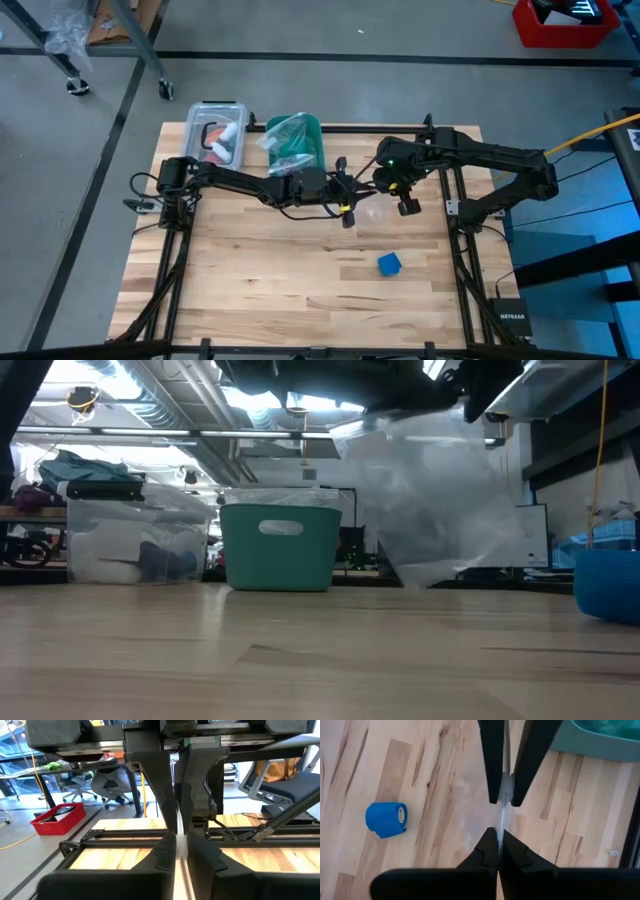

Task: Roll bandage
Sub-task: Open the transparent zip bag

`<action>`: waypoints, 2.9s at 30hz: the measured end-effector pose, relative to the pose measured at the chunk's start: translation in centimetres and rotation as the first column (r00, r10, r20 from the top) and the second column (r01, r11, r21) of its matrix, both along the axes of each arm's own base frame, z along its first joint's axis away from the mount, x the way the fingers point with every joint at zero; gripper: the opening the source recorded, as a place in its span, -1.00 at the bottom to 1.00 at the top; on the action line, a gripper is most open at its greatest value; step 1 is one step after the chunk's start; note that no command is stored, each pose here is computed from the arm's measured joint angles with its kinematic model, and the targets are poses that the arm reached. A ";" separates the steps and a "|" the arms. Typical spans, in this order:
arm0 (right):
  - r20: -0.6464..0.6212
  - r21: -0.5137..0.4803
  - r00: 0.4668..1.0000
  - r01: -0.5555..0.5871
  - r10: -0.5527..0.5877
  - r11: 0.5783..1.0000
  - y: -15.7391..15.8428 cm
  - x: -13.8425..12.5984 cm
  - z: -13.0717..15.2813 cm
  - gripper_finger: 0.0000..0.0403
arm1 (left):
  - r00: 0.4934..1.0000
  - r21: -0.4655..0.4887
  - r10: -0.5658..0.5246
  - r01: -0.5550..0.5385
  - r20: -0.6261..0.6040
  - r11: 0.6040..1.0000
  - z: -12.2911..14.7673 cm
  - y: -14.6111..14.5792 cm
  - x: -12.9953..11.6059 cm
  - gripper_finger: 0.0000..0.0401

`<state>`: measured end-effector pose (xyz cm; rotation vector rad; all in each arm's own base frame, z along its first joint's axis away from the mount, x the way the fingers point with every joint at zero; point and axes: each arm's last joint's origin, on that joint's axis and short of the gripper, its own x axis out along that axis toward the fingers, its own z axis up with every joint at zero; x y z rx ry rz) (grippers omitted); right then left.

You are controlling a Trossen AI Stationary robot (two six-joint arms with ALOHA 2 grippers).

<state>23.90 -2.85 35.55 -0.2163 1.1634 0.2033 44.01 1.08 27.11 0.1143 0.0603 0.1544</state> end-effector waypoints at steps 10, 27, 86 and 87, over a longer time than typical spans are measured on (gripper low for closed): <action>-0.019 -0.009 1.000 0.003 -0.004 1.000 0.1 -0.7 0.2 -1.00 | 0.999 -0.006 -0.019 0.019 -0.027 1.000 -0.2 -0.9 0.0 -0.87; -0.059 -0.072 0.998 0.033 -0.037 0.997 0.2 -3.6 1.3 -1.00 | 0.998 -0.038 -0.026 0.024 -0.065 0.999 -0.5 -1.3 -0.2 -0.89; 0.026 -0.097 0.964 0.267 -0.266 0.959 0.7 -9.9 3.9 -1.00 | 0.999 -0.188 -0.052 0.051 -0.002 0.981 -0.1 -2.7 -0.2 -0.35; 0.036 -0.085 0.964 0.264 -0.262 0.961 0.7 -9.7 3.9 -1.00 | 0.999 -0.186 -0.050 0.050 0.005 0.981 -0.1 -2.6 -0.2 -0.29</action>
